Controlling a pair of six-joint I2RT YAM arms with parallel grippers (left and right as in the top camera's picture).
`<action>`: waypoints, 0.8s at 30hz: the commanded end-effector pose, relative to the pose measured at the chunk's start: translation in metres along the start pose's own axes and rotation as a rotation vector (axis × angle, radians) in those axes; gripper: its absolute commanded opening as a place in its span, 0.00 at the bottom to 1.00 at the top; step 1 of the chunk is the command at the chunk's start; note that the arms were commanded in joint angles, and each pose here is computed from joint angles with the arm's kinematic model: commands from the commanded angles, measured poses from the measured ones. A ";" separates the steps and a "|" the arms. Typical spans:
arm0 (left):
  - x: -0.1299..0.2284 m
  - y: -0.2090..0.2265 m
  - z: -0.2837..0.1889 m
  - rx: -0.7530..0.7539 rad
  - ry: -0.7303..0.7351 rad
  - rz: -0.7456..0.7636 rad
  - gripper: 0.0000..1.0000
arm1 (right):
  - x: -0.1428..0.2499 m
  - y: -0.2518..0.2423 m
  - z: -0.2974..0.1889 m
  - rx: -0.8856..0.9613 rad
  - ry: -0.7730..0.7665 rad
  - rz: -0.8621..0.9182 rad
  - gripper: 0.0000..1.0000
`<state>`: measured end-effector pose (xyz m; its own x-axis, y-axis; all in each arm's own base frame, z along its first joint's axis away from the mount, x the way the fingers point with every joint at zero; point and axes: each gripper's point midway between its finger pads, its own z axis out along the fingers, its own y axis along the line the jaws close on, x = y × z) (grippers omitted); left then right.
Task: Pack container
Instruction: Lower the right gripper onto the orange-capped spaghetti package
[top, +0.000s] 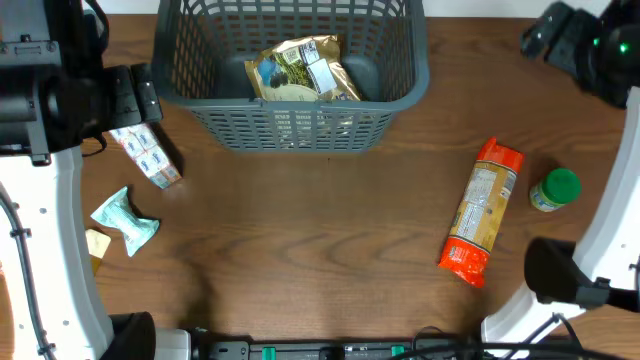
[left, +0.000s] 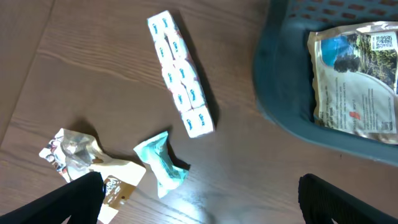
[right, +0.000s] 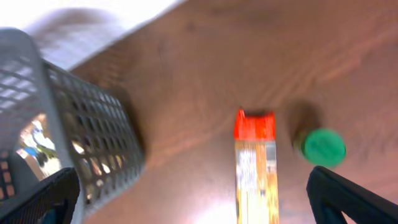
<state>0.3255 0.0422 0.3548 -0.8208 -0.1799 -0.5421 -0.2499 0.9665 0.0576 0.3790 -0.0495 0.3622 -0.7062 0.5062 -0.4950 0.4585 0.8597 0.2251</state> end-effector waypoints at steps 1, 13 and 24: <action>0.003 0.003 0.003 -0.013 0.017 0.013 0.99 | 0.027 -0.011 -0.009 -0.008 0.067 0.050 0.99; -0.004 0.008 0.002 -0.047 -0.011 0.021 0.99 | 0.132 -0.074 0.059 0.202 0.290 0.069 0.99; -0.003 0.008 0.002 -0.047 -0.010 0.028 0.99 | 0.207 -0.105 0.184 0.221 0.342 0.055 0.99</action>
<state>0.3280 0.0480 0.3570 -0.8170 -0.1563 -0.5551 -0.2491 0.9638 0.0954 0.2926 -0.0484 0.0968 -0.8011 0.5702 -0.1819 0.5705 0.8194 0.0562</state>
